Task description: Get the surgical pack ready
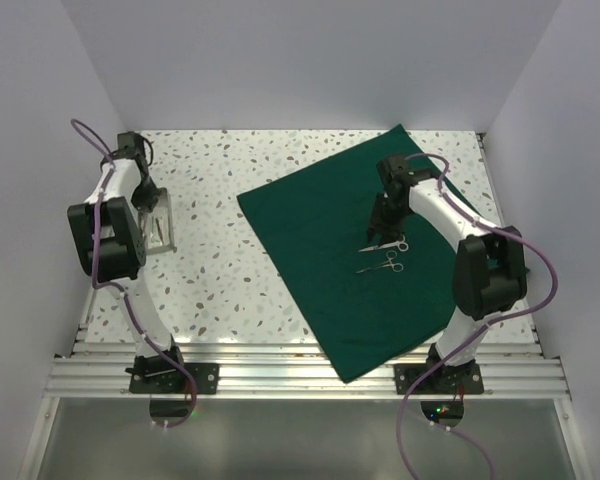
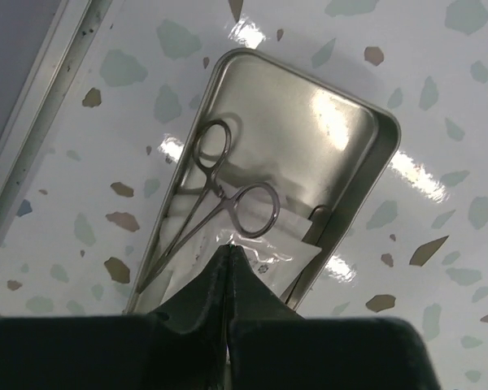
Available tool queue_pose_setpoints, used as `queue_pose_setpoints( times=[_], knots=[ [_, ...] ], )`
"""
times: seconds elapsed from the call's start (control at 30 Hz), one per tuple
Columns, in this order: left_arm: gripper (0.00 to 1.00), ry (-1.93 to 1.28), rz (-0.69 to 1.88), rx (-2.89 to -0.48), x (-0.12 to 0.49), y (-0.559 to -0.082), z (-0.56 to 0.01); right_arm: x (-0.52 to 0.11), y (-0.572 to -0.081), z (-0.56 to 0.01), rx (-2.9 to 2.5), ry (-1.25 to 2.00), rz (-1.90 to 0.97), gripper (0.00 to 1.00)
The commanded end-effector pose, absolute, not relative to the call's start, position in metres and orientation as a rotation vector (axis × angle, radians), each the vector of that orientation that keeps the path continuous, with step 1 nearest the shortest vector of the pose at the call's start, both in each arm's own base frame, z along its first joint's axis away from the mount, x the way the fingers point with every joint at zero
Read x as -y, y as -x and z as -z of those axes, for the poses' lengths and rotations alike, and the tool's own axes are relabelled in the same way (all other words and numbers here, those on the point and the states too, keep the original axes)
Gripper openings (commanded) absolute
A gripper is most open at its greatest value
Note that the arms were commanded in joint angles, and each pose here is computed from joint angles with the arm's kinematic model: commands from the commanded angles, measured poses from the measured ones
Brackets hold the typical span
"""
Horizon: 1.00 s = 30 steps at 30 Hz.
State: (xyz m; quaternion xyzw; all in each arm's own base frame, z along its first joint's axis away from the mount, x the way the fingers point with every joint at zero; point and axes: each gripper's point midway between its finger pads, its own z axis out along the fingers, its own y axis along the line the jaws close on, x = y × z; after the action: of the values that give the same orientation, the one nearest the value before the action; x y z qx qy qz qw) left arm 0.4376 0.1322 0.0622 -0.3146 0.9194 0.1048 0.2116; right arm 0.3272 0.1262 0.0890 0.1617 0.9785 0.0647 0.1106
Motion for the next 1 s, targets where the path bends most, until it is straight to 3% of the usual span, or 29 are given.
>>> queue_pose_setpoints(
  times=[0.0, 0.1, 0.17, 0.37, 0.67, 0.97],
  knots=[
    [0.0, 0.917, -0.223, -2.521, -0.125, -0.448, -0.07, -0.126, -0.331, -0.097, -2.884, -0.502, -0.195, 0.36],
    [0.05, 0.92, -0.126, -2.453, -0.11, -0.439, -0.085, -0.114, -0.324, -0.092, -2.881, -0.687, -0.144, 0.39],
    [0.2, 0.919, -0.07, -2.45, -0.099, -0.429, -0.091, -0.111, -0.324, -0.089, -2.867, -0.778, -0.144, 0.4],
    [0.45, 0.813, 0.14, -2.506, -0.04, -0.4, -0.102, -0.107, -0.311, -0.064, -2.897, -0.978, -0.09, 0.41],
    [0.49, 0.556, 0.373, -2.503, 0.051, -0.391, -0.134, -0.122, -0.295, -0.032, -2.916, -1.041, -0.025, 0.43],
    [0.49, 0.493, 0.44, -2.501, 0.068, -0.39, -0.139, -0.123, -0.294, -0.016, -2.868, -1.088, 0.045, 0.4]
  ],
)
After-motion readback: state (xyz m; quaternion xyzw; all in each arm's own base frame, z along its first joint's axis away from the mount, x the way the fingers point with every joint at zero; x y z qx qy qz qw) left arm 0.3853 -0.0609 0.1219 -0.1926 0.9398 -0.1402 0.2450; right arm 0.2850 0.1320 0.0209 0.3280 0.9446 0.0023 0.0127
